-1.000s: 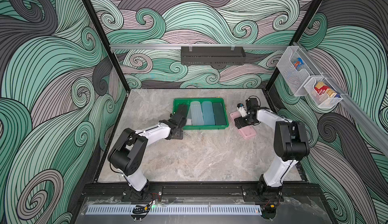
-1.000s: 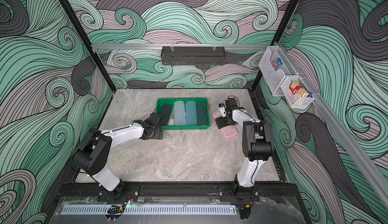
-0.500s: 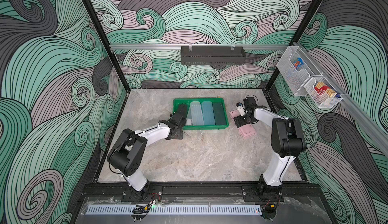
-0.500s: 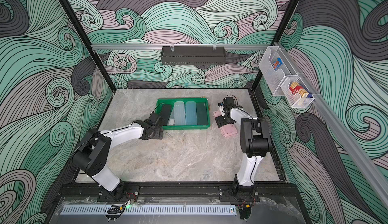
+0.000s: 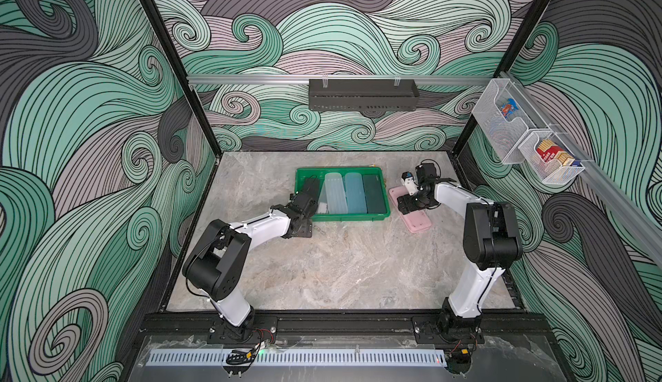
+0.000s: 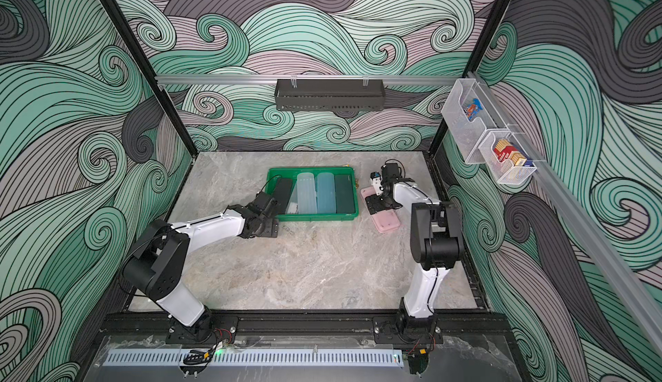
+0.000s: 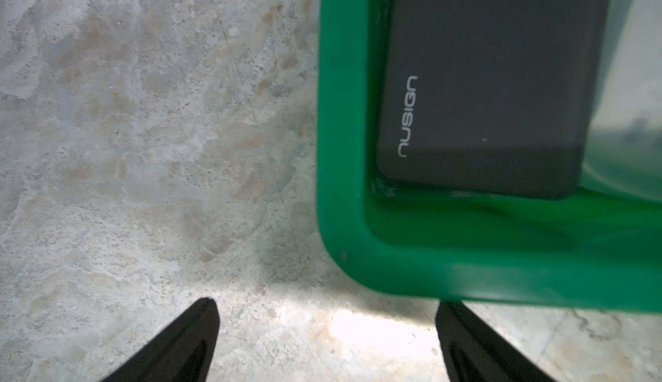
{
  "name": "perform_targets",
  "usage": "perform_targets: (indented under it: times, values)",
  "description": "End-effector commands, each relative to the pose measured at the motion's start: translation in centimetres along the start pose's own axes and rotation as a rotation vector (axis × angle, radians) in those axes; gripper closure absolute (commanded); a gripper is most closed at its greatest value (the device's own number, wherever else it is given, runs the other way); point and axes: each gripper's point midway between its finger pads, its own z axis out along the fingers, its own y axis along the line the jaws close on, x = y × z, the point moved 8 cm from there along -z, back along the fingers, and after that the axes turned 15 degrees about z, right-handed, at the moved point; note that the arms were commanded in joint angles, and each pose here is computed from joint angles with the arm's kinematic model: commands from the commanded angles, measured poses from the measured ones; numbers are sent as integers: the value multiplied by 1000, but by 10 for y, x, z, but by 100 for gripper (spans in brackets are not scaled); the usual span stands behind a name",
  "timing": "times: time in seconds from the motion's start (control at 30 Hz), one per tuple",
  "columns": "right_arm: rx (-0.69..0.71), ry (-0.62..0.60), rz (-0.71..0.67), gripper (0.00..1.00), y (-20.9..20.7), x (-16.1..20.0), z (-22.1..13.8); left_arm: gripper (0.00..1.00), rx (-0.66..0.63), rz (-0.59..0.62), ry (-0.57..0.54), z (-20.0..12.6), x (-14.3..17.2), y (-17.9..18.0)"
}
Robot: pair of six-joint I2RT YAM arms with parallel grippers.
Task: Put the pencil case into the storage box
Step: Adjust the storage box at the center of the board.
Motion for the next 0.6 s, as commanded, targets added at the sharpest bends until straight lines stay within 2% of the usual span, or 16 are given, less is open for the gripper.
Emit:
perform_targets:
  times: [0.0,0.13,0.2,0.33,0.57]
  values:
    - [-79,73,37,17,10,20,-10,1,9,-15,-18,-9,1,3]
    - [-106,38,53,16,14,18,-24,1,13,-17,-22,-11,0,4]
    - [-66,35,53,1,10,18,-26,1,14,-16,-21,-12,0,4]
    - [39,44,32,1,-1,17,-21,1,14,-12,-21,-12,2,4]
    - [63,108,16,1,-5,13,6,1,18,-7,-23,-11,1,3]
